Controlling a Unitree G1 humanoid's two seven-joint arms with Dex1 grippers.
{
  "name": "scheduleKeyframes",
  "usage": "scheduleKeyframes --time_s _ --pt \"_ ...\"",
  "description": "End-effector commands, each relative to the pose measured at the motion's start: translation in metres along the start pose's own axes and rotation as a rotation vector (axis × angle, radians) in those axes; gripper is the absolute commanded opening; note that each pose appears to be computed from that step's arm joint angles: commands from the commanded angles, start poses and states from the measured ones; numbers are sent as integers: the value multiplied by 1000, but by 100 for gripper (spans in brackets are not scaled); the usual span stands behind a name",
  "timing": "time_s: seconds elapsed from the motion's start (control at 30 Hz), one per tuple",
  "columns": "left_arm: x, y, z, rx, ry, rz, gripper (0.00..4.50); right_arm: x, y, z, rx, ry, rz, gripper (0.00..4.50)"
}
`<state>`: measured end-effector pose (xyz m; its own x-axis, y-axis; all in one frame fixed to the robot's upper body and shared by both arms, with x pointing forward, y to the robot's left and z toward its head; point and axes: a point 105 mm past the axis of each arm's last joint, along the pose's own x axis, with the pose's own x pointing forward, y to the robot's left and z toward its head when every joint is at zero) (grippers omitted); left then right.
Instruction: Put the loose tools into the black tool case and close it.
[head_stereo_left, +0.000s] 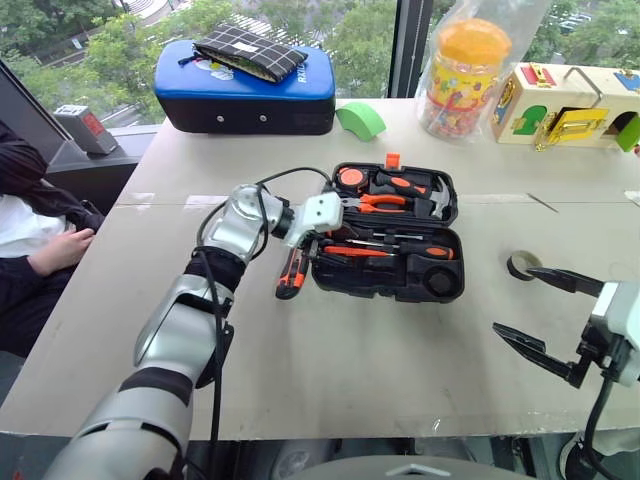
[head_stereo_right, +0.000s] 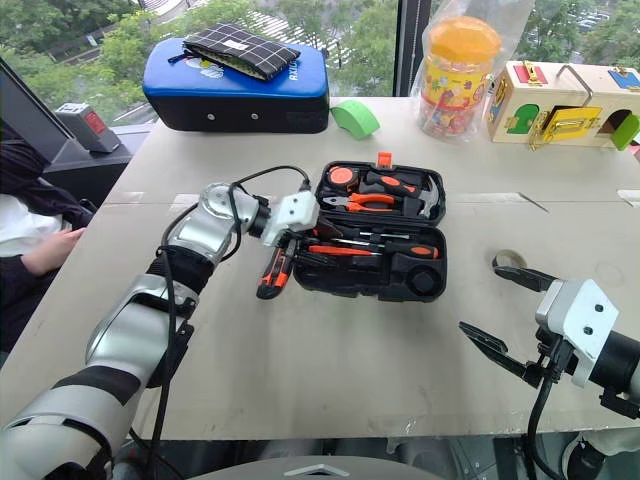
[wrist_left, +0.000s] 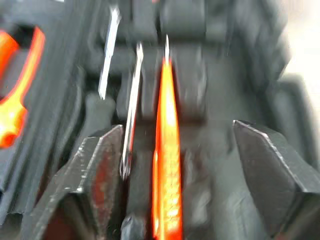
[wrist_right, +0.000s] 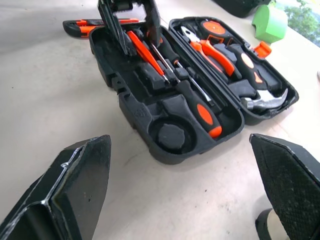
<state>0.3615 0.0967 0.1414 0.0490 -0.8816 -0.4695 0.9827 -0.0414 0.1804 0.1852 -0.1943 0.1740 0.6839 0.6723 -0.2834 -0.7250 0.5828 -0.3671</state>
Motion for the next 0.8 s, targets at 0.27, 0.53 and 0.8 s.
scheduleKeyframes --time_s 0.27,0.53,0.8 --pt "-1 -6 3 -193 -123 143 7 7 0 6 -18 -43 -10 450" --pt "16 -16 -12 -210 -71 204 7 10 1 6 -17 -45 -7 450" --pt "23 0 -26 -252 -53 311 7 10 2 5 -12 -39 -10 450"
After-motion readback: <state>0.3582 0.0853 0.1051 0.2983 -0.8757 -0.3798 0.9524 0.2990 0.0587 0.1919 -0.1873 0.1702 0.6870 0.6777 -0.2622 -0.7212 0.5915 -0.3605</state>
